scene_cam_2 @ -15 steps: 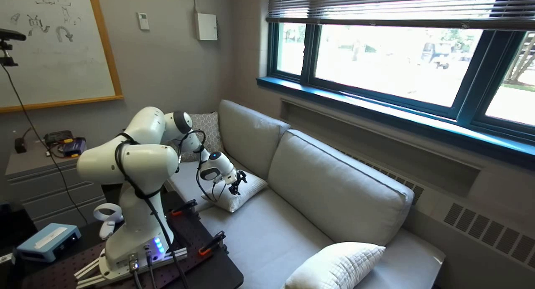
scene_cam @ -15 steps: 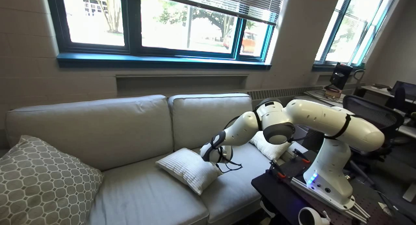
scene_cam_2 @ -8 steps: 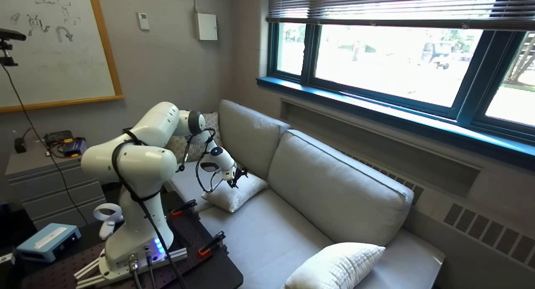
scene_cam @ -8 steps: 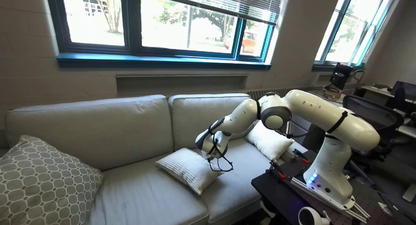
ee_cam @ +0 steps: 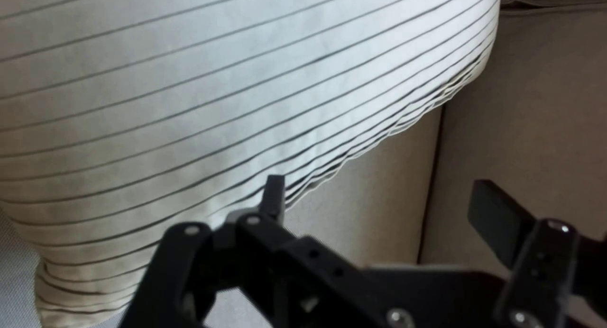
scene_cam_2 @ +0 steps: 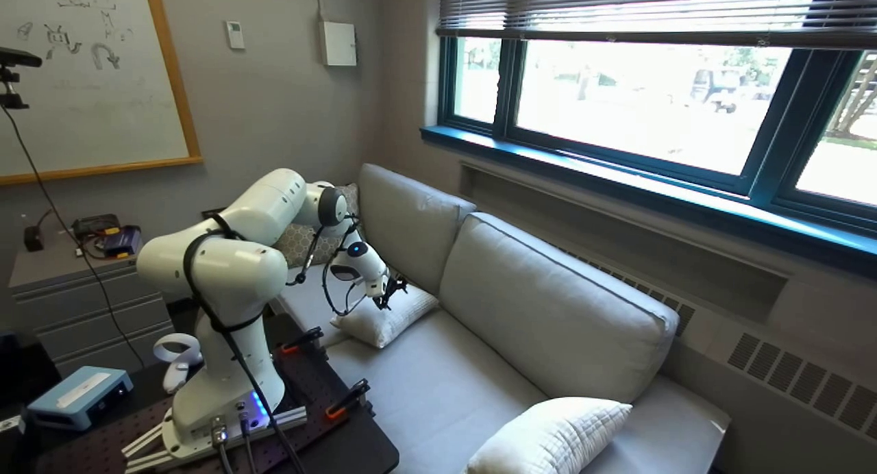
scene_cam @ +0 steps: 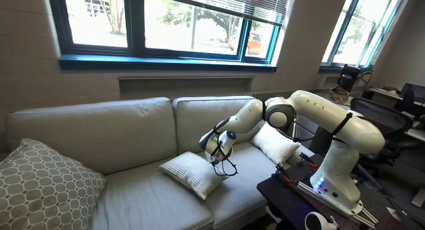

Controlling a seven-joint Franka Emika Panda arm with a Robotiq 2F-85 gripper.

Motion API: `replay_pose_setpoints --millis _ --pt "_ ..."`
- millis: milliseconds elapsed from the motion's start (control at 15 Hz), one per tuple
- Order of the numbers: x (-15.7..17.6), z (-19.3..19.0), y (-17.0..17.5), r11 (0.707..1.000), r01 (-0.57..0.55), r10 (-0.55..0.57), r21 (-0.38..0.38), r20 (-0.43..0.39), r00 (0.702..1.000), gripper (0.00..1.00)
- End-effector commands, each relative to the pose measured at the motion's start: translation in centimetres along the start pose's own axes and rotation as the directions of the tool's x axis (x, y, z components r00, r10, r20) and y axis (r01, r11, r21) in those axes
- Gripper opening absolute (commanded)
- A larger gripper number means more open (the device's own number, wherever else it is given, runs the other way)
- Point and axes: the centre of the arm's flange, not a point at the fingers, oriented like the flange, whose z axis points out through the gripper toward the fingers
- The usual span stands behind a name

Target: Pick up the pillow and lean it against the handle of the couch, pick up the second pillow and lean it against the first pillow

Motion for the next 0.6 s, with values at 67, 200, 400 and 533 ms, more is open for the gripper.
replay_pose_setpoints --millis 67,200,400,533 --pt "0.0 0.7 -1.2 0.979 -0.203 0.203 -0.021 0.020 0.979 1.00" --pt "1.4 0.8 -1.4 0.956 -0.291 0.291 -0.027 0.012 0.957 1.00" --pt "4.9 1.3 -1.6 0.908 -0.414 0.415 -0.061 -0.003 0.910 1.00" --pt "7.4 2.0 -1.6 0.865 -0.495 0.497 -0.080 -0.005 0.868 1.00"
